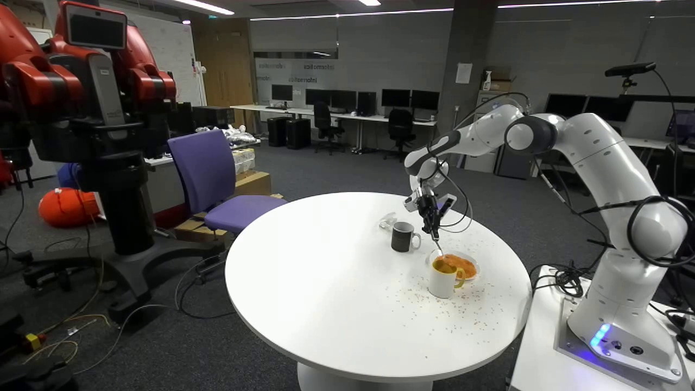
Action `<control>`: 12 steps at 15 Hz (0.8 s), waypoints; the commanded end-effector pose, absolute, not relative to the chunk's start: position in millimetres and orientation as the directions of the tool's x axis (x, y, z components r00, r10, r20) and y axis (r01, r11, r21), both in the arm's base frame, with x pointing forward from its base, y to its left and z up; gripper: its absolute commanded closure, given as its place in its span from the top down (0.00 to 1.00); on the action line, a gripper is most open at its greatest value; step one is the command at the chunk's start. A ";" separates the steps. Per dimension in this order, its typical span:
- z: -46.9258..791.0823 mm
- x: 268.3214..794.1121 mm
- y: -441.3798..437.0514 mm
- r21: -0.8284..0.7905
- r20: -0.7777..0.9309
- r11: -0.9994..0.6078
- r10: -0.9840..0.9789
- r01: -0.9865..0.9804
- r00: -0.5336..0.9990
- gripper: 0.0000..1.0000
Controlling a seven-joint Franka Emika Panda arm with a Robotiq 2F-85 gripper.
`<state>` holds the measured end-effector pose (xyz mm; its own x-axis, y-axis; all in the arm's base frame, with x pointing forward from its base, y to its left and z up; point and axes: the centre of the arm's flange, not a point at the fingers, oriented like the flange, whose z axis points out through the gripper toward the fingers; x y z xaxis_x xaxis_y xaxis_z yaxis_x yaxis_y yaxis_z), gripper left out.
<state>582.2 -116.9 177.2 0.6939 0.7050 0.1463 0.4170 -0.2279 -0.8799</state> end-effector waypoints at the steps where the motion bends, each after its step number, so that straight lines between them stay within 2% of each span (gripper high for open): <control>1: 188.8 572.5 -104.6 -0.860 0.125 -0.279 0.697 0.428 0.707 0.01; 12: 200.9 569.3 -90.2 -0.816 0.139 -0.310 0.714 0.489 0.686 0.01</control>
<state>589.1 -101.5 178.6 0.6916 0.7066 0.1499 0.4596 -0.2703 -0.8460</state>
